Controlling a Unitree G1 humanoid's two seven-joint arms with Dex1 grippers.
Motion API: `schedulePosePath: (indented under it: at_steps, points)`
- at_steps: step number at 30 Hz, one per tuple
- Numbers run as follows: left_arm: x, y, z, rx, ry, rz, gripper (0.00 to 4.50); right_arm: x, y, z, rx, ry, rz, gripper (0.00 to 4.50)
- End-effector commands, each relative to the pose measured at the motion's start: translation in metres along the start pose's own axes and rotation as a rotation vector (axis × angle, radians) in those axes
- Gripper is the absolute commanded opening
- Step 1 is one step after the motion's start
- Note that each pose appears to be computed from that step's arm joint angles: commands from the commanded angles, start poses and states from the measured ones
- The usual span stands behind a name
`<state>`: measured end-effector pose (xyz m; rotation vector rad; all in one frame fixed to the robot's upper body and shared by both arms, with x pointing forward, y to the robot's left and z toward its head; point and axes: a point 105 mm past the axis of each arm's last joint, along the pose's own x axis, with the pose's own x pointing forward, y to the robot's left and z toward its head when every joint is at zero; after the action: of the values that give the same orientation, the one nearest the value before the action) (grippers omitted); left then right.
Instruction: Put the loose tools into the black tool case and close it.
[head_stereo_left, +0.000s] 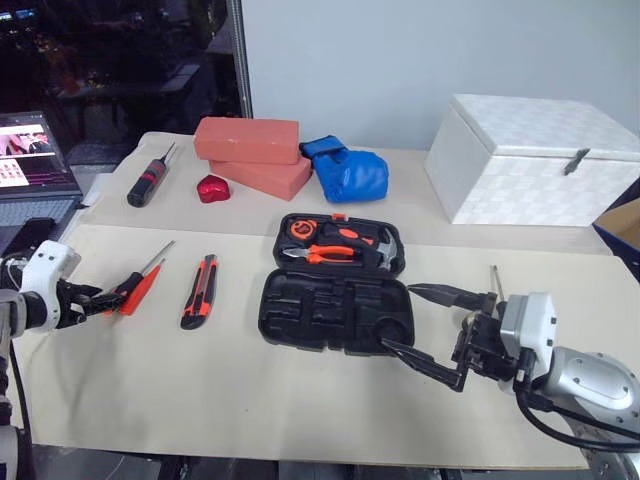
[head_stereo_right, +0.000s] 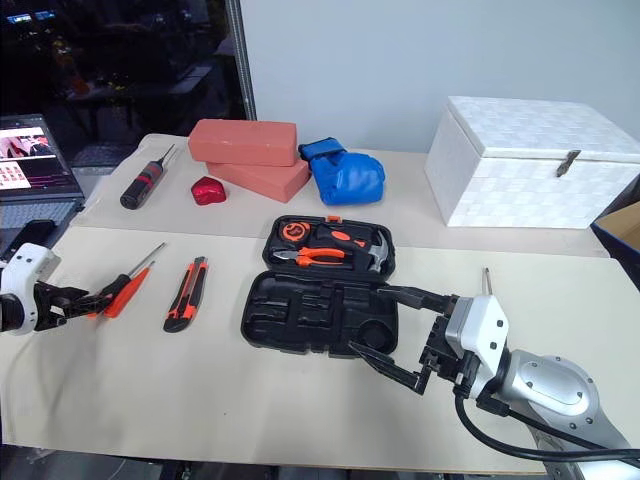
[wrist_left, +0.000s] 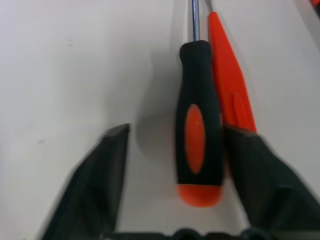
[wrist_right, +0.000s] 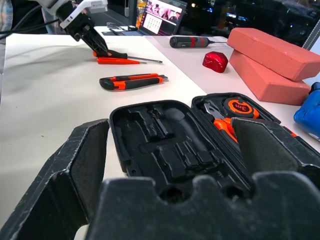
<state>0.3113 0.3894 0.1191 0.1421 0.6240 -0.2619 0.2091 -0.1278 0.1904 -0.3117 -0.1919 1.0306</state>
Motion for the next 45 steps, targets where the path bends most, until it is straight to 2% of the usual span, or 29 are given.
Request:
schedulePosePath:
  at_steps: [1,2,3,5,7,9,14,19,22,25,31,35,45]
  points:
    - [-0.004,0.003,0.010,0.032,-0.039,0.006,1.32,-0.001,0.002,0.013,-0.060,-0.030,0.001,4.50]
    - [-0.005,0.002,0.013,0.034,-0.060,-0.002,1.00,-0.001,0.002,0.013,-0.060,-0.030,0.001,4.50]
    - [-0.008,0.001,0.022,0.027,-0.113,-0.021,0.87,-0.001,0.002,0.013,-0.060,-0.029,0.001,4.50]
    - [-0.026,-0.009,0.061,0.007,-0.298,-0.112,0.86,-0.001,0.002,0.014,-0.060,-0.030,0.000,4.50]
    - [-0.039,-0.029,0.091,0.052,-0.371,-0.236,0.86,-0.002,0.002,0.014,-0.058,-0.032,-0.004,4.50]
    - [-0.039,-0.054,0.101,0.132,-0.346,-0.346,0.86,-0.002,0.001,0.014,-0.056,-0.037,-0.010,4.50]
    - [0.001,-0.154,0.118,0.614,-0.230,-0.586,0.86,-0.018,-0.006,0.010,-0.060,0.015,-0.089,4.50]
    - [0.035,-0.210,0.141,0.804,-0.239,-0.673,0.86,-0.041,-0.013,0.003,-0.065,0.100,-0.175,4.50]
    - [0.056,-0.235,0.146,0.923,-0.205,-0.705,0.86,-0.059,-0.012,0.000,-0.067,0.161,-0.211,4.50]
    - [0.071,-0.246,0.147,1.006,-0.172,-0.706,0.86,-0.069,-0.011,-0.001,-0.066,0.193,-0.242,4.50]
    - [0.078,-0.257,0.137,1.015,-0.105,-0.785,0.86,-0.079,-0.006,-0.005,-0.048,0.213,-0.239,4.50]
    - [0.077,-0.256,0.131,0.971,-0.054,-0.784,0.86,-0.081,-0.008,-0.006,-0.052,0.222,-0.227,4.50]
    - [0.097,-0.250,0.117,1.047,0.006,-0.714,0.86,-0.074,-0.014,-0.002,-0.081,0.204,-0.201,4.50]
